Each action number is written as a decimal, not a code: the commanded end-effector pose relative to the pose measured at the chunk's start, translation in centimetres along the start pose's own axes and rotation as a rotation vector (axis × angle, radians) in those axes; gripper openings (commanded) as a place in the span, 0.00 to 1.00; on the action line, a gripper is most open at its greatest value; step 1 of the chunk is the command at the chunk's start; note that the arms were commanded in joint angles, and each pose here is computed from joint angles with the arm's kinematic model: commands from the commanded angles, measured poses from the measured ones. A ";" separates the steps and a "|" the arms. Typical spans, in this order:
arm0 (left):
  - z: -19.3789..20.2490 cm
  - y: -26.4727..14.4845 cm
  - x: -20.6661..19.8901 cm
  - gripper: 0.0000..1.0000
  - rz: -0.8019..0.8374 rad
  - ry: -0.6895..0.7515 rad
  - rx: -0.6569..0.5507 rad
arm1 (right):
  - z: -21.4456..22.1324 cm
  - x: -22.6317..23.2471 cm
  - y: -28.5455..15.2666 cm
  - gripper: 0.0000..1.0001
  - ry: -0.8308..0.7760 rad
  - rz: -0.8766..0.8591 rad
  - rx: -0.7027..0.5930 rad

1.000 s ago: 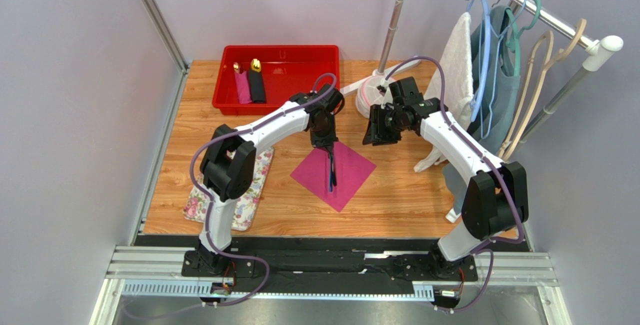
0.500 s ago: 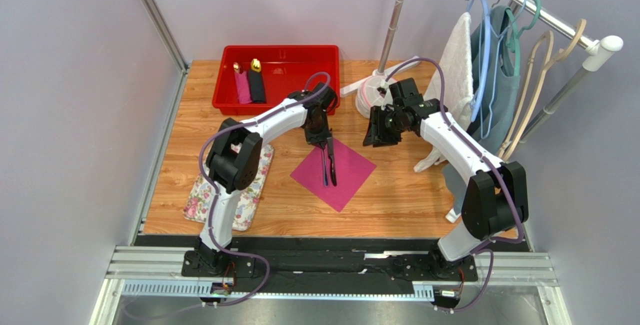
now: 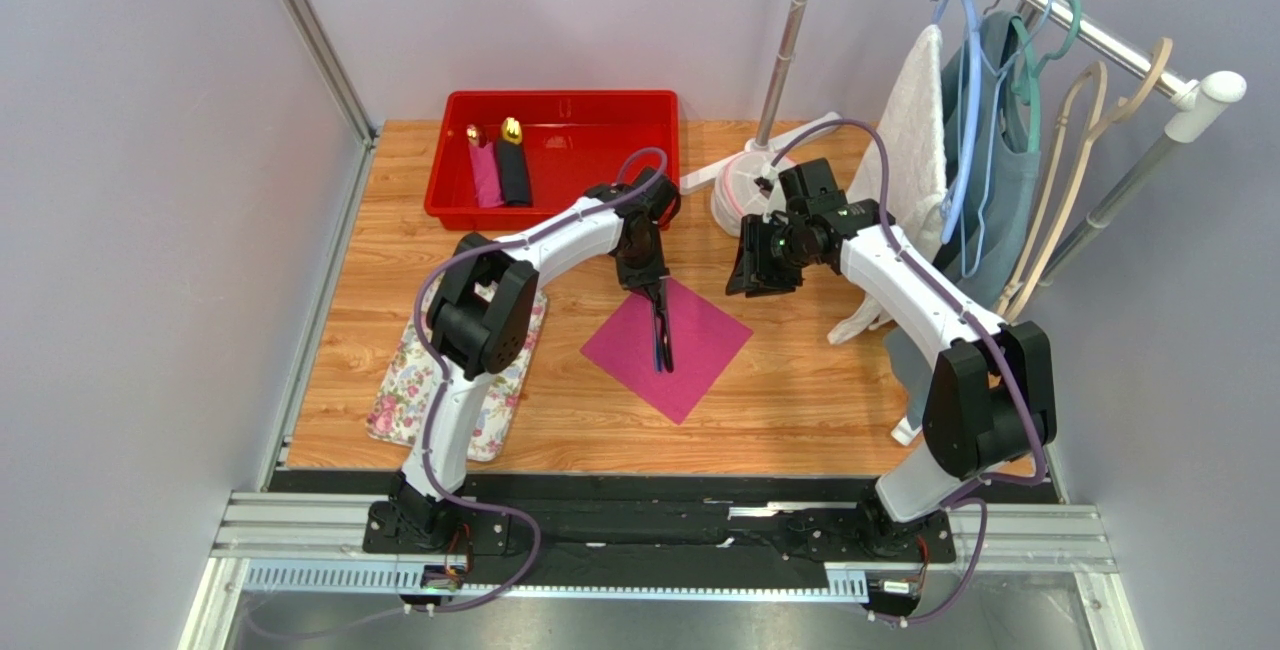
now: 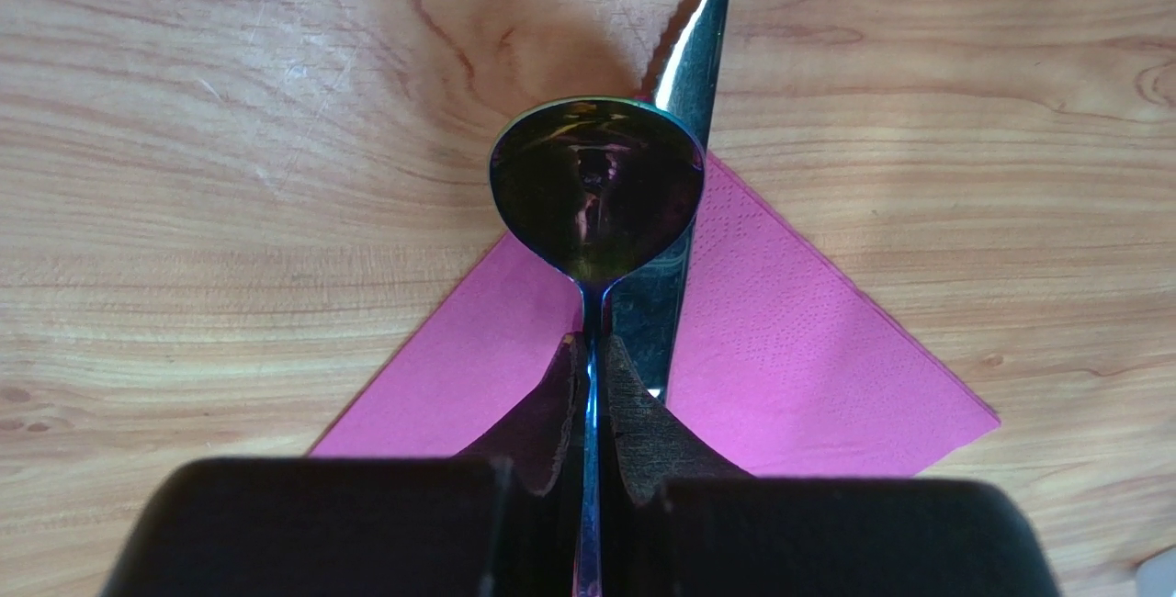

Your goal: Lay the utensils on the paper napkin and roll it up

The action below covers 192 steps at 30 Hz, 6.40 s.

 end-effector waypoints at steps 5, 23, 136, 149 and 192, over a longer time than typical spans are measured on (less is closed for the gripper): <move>-0.8 -0.2 -0.9 0.09 0.041 0.004 -0.014 | -0.4 0.2 -0.2 0.39 0.005 -0.028 -0.028; -2.0 -3.8 -1.4 0.28 0.108 0.012 -0.045 | -0.3 0.4 -0.3 0.39 0.009 -0.041 -0.028; 15.2 -7.5 2.1 0.00 0.750 1.763 -0.246 | 3.0 1.0 3.3 0.32 0.059 -0.283 0.122; 10.4 -6.7 1.6 0.00 0.706 1.685 -0.316 | 3.4 1.0 3.5 0.44 0.065 -0.319 0.132; 5.3 -3.6 1.5 0.00 0.582 1.671 -0.415 | 6.2 0.7 7.9 0.26 0.226 -0.383 0.326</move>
Point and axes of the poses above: each gripper's point midway between its finger pads, its own y axis out along the fingers, its own x axis along the line the jaws close on, z = x × y, the point moved 8 cm from there along -y, back along the fingers, and after that the axes turned 5 degrees about -y, right-handed, at the moved point
